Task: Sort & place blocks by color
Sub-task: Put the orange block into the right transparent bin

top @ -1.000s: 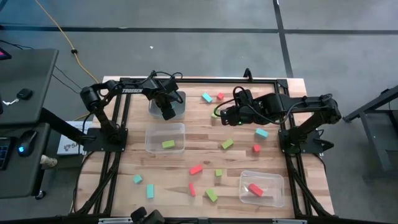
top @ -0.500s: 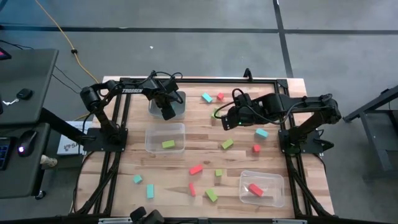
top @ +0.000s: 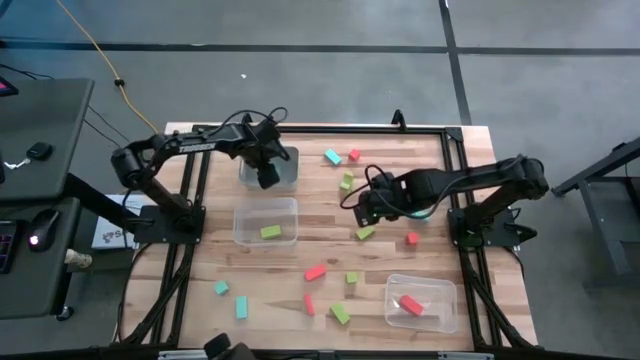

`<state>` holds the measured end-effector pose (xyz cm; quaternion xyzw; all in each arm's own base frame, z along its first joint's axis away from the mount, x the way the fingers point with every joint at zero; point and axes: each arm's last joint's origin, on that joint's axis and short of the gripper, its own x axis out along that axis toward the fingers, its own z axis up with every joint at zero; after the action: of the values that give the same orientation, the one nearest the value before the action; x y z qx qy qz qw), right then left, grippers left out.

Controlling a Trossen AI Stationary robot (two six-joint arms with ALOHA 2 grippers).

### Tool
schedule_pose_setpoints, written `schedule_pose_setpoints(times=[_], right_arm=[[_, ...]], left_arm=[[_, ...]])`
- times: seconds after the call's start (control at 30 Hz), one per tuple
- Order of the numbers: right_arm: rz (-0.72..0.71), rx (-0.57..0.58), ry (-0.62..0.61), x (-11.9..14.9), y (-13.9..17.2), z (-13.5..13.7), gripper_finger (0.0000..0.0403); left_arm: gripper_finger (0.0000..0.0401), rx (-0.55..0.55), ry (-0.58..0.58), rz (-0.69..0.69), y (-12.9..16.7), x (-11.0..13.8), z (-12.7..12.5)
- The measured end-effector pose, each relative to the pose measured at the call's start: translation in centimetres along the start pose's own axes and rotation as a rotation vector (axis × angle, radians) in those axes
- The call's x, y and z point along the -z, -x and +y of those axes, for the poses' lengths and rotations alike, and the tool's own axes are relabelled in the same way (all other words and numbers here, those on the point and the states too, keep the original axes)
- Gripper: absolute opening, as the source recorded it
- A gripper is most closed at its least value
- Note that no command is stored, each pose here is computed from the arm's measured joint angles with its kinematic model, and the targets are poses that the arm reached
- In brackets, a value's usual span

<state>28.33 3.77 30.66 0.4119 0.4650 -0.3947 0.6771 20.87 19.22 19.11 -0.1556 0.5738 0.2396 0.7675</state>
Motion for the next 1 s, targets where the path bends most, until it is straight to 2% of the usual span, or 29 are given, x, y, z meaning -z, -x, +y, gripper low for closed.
schedule_pose_setpoints(times=[0.2,0.37,0.57,0.7,1.0], right_arm=[[0.002,0.041,0.012,0.4,-2.0,-0.6,0.0248],[-0.048,0.065,0.035,-1.2,-3.4,-1.3,0.0248],[-0.098,0.024,0.096,-4.7,-5.4,-2.1,0.0248],[-0.145,0.008,0.158,-7.6,-6.2,-3.2,0.0248],[-0.203,-0.019,0.273,-13.4,-6.6,-6.2,0.0248]], left_arm=[[0.0159,-0.017,0.009,-0.107,3.0,0.2,-0.1],[0.0159,-0.034,0.008,-0.21,5.7,0.6,-0.2],[0.0159,-0.058,0.008,-0.354,8.3,0.8,-0.3],[0.0159,-0.06,0.05,-0.424,9.5,0.9,-0.3],[0.0159,-0.028,0.202,-0.453,10.2,1.2,-0.4]])
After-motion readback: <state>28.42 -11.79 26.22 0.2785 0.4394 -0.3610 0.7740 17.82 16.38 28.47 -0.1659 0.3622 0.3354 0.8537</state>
